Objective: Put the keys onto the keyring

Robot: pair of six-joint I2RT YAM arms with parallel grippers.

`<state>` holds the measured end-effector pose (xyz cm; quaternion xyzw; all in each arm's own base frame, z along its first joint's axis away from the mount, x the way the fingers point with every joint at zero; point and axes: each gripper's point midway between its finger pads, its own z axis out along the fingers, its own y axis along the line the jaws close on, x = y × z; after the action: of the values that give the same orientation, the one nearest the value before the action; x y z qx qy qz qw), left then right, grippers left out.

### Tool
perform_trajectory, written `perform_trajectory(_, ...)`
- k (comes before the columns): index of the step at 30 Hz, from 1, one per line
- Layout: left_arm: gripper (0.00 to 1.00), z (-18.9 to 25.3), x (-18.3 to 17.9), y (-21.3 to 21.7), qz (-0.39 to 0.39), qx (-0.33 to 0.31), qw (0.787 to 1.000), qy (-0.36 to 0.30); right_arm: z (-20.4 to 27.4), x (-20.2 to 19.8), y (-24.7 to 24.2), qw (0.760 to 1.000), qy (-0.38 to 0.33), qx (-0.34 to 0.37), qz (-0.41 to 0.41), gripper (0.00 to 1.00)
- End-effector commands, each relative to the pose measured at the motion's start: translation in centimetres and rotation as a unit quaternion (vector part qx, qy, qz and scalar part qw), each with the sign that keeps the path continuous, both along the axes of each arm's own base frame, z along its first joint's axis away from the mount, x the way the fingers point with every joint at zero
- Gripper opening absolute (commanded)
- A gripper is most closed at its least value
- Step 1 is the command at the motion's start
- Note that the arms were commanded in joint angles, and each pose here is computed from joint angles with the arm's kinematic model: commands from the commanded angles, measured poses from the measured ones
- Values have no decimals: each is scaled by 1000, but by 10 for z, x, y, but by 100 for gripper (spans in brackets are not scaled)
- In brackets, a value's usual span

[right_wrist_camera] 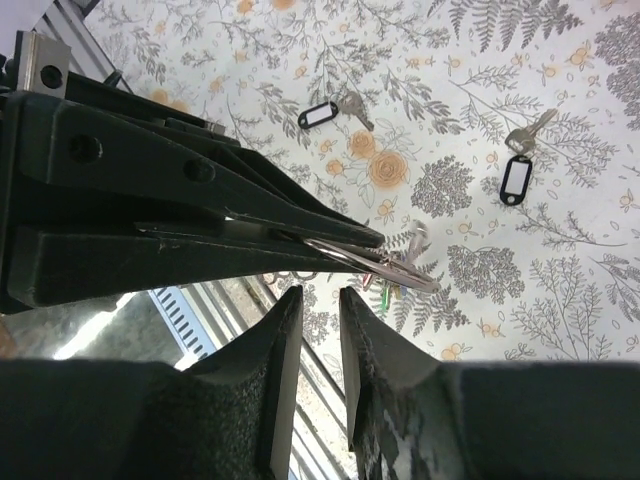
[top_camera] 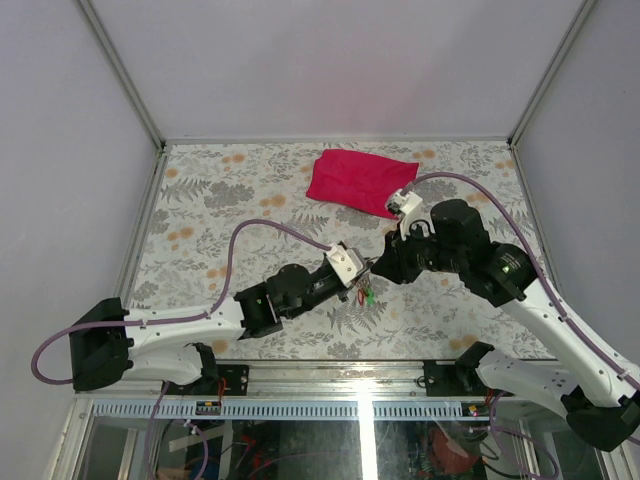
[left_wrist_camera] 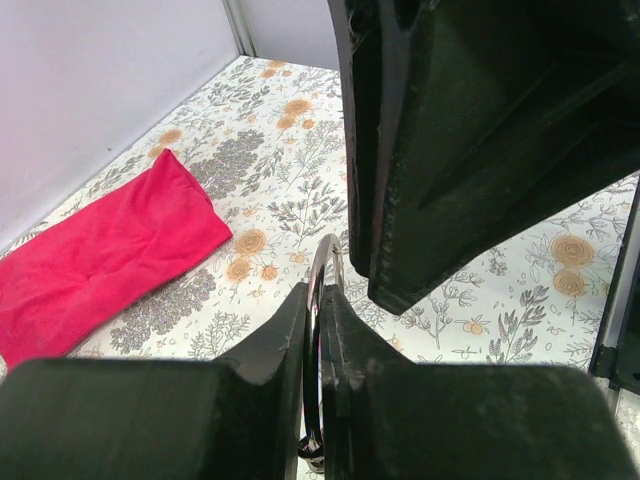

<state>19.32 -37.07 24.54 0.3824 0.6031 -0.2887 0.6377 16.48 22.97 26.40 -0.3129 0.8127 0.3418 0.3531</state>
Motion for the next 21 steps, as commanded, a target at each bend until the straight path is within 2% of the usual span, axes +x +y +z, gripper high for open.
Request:
perform_trajectory(1,0,45,0,5,13,-80,997,-17,24,15,-6,997,-70,22,-33,29)
perform_trajectory(6,0,53,-5,11,6,-88,996,-15,38,16,-21,987,-145,48,-53,37)
perform_trajectory(11,0,59,-18,12,-26,-81,996,-9,51,13,-30,966,-231,102,-63,39)
perform_trajectory(16,5,62,-36,11,-77,-44,996,-2,61,-3,-36,930,-323,171,-45,39)
perform_trajectory(18,12,66,-46,15,-100,-35,994,1,57,-8,-36,915,-357,184,-29,39)
perform_trajectory(21,9,74,-60,21,-133,-26,991,-10,58,-14,-38,896,-393,205,-23,40)
